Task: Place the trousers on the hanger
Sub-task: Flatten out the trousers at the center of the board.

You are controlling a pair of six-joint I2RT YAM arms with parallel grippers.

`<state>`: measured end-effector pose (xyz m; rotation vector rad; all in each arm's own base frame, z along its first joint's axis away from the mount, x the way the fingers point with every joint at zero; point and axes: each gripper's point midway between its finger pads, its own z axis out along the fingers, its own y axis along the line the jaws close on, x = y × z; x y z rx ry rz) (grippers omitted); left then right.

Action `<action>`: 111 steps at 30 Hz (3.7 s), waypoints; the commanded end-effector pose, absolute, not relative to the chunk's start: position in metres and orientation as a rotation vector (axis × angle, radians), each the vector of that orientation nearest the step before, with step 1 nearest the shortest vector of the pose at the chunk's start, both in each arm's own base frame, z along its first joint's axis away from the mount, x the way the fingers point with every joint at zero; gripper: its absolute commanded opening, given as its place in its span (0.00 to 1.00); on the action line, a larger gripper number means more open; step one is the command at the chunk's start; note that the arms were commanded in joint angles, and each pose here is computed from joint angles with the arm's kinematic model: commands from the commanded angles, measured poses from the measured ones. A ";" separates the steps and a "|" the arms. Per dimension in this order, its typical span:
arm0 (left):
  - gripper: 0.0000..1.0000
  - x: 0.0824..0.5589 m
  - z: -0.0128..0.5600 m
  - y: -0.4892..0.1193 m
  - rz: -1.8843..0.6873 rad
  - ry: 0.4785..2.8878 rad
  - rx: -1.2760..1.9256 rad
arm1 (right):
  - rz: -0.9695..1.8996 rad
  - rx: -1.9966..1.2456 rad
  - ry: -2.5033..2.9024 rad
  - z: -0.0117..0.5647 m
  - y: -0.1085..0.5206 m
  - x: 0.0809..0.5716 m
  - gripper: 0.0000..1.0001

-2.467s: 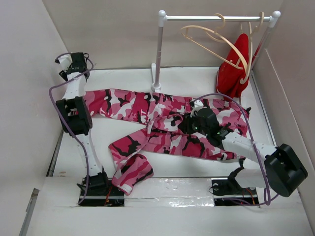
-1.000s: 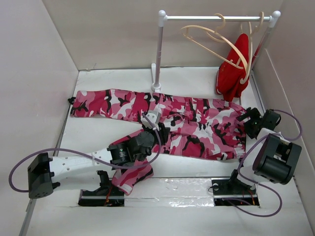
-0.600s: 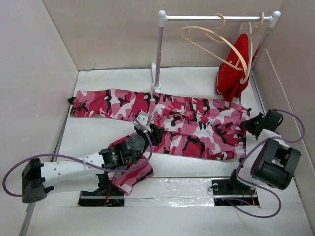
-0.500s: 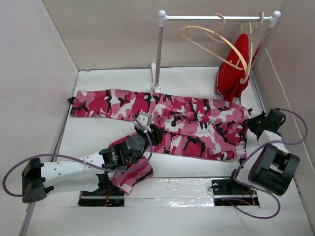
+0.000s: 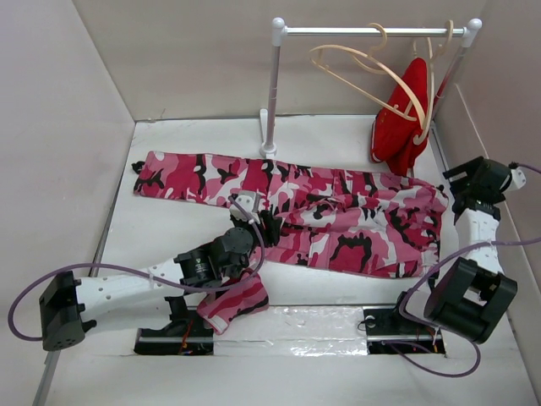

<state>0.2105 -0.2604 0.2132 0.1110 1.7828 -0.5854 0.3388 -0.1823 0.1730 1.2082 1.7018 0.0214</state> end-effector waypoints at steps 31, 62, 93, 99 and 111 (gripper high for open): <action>0.33 0.233 0.264 -0.195 -0.601 1.807 -0.186 | 1.092 -0.692 2.140 0.108 0.382 0.098 0.80; 0.37 0.187 0.346 -0.058 -0.662 1.510 -0.610 | 1.310 -0.581 2.006 0.222 0.620 0.279 0.20; 0.63 0.296 0.158 -0.033 -0.436 1.676 -1.137 | 0.854 -0.423 1.856 0.229 0.312 0.262 0.03; 0.69 0.306 0.118 -0.002 -0.588 1.645 -1.321 | 0.894 -0.496 1.890 0.205 0.309 0.246 0.13; 0.68 0.304 0.085 -0.010 -0.705 1.601 -1.513 | 0.950 -0.558 1.918 0.181 0.318 0.237 0.17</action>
